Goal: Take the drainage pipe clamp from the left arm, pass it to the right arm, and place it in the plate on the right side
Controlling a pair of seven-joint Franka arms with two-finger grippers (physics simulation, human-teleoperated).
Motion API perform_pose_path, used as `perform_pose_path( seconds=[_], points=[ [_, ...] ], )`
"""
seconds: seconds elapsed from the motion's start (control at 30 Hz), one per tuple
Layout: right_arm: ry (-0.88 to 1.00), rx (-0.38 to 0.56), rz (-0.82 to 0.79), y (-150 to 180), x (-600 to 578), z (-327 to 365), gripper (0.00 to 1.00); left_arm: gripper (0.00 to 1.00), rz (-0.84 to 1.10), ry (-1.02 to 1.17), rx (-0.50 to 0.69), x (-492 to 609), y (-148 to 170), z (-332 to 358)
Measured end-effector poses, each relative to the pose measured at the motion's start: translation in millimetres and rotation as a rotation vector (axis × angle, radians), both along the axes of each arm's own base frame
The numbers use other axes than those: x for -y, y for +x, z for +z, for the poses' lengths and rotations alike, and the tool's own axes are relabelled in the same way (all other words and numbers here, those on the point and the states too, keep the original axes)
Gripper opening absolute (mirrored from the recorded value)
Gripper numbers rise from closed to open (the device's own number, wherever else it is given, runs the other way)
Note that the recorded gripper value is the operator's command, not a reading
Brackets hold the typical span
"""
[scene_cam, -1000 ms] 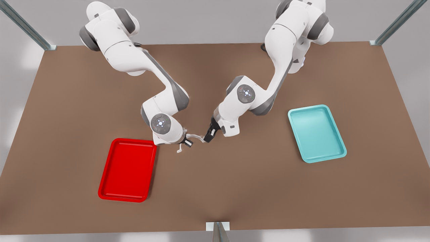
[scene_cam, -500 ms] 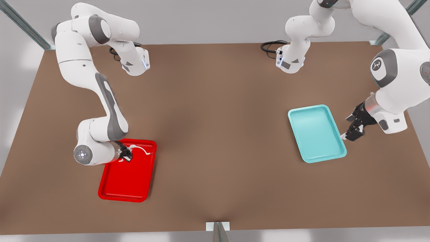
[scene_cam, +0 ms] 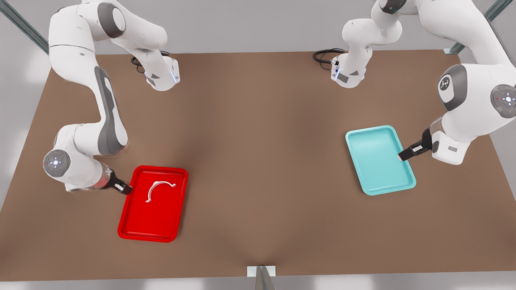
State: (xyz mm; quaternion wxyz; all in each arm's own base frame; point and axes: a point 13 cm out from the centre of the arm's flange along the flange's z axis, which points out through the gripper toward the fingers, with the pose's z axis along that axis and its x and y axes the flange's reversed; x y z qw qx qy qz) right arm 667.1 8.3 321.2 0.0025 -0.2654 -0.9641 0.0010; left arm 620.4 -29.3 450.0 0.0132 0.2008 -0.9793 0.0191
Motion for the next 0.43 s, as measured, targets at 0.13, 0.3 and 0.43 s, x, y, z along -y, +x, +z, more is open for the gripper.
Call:
perform_pose_path(
  seconds=[0.13, 0.3, 0.43],
  points=[
    [-0.036, 0.164, 0.121, -39.1, -23.6, 183.5, 1.00, 1.00, -0.103, -0.004, -0.016, 5.0, 3.2, -13.0],
    [-0.019, 0.060, 0.249, -47.1, -41.0, 174.9, 1.00, 1.00, -0.203, -0.008, -0.015, 9.9, 3.2, -14.8],
    [-0.011, 0.002, 0.316, -56.4, -40.7, 165.1, 1.00, 1.00, -0.263, -0.010, -0.014, 11.0, 3.2, -15.7]
  ],
)
